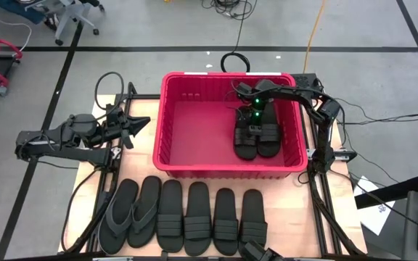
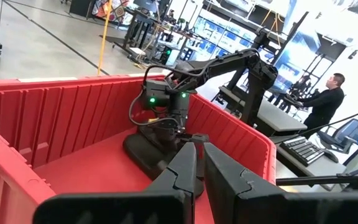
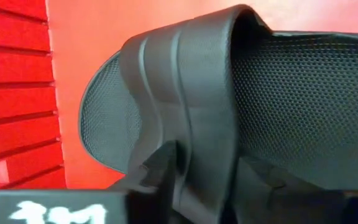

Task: Pick and place slides into bin
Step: Put the black slide into the red container

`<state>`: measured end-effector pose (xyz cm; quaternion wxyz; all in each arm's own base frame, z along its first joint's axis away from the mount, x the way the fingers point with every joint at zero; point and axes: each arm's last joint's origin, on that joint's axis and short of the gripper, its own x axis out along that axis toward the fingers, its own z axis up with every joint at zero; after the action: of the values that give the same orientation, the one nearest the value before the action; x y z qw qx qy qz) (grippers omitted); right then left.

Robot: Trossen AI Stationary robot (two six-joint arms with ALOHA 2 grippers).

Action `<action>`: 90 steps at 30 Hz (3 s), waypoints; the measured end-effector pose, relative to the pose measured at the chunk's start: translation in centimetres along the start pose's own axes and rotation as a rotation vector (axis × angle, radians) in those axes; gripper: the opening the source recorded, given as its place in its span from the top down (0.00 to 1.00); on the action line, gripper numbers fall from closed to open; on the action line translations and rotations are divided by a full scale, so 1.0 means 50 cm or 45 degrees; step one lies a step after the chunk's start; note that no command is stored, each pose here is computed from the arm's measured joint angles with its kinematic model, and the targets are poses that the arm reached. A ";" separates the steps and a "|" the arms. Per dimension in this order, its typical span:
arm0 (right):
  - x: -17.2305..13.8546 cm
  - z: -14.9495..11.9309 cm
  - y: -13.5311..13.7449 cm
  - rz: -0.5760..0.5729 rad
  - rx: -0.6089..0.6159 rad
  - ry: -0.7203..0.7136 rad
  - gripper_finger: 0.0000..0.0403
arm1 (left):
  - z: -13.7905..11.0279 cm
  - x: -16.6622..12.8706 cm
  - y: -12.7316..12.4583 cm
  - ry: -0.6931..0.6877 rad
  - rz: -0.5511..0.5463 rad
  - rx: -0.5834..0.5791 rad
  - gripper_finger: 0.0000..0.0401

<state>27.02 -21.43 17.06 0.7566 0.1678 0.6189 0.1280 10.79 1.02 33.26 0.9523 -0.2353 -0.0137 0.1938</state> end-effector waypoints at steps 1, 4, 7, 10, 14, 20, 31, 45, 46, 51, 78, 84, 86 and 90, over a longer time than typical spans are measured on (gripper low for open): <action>-0.005 0.001 0.002 -0.012 -0.009 -0.013 0.67 | 0.000 0.000 0.000 0.000 0.000 0.000 0.94; -0.020 0.004 0.009 -0.051 -0.032 -0.055 0.61 | 0.000 0.000 0.000 0.000 0.000 0.000 0.94; -0.042 0.007 0.016 -0.154 -0.054 -0.087 0.57 | 0.000 0.000 0.000 0.000 -0.001 0.009 0.94; -0.065 0.010 0.023 -0.271 -0.027 -0.121 0.54 | 0.000 0.000 0.000 0.000 -0.001 0.009 0.94; -0.095 0.011 0.039 -0.342 -0.058 -0.186 0.52 | 0.000 0.000 0.000 0.001 -0.001 0.015 0.94; -0.134 0.032 0.069 -0.359 -0.122 -0.426 0.56 | 0.000 0.000 0.000 0.000 -0.001 0.026 0.94; -0.097 0.101 0.091 -0.382 -0.180 -0.564 0.97 | 0.000 0.000 0.000 -0.001 0.000 0.037 0.94; -0.025 0.116 0.089 -0.293 -0.103 -0.415 1.00 | 0.000 0.000 0.000 -0.001 0.001 -0.005 0.94; -0.023 0.117 0.093 -0.290 -0.116 -0.406 1.00 | 0.000 0.000 0.000 -0.001 0.001 -0.005 0.94; -0.002 0.121 0.103 -0.268 -0.121 -0.345 1.00 | 0.000 0.000 0.000 -0.001 0.001 -0.005 0.94; 0.009 0.085 0.063 -0.346 0.066 -0.142 1.00 | 0.000 0.000 0.000 0.000 -0.001 -0.027 0.94; -0.037 0.090 0.097 -0.426 -0.075 -0.251 1.00 | 0.000 0.000 -0.001 0.015 -0.027 -0.018 0.94; -0.068 0.096 0.118 -0.476 -0.162 -0.344 1.00 | -0.001 0.000 -0.002 0.020 -0.039 -0.003 0.94; -0.128 0.089 0.159 -0.544 -0.249 -0.493 1.00 | -0.001 0.000 -0.002 0.020 -0.040 0.036 0.94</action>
<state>30.21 -17.18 26.86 0.8828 -0.0187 0.4692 -0.0095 10.82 0.93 33.27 0.9585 -0.2231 -0.0071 0.1772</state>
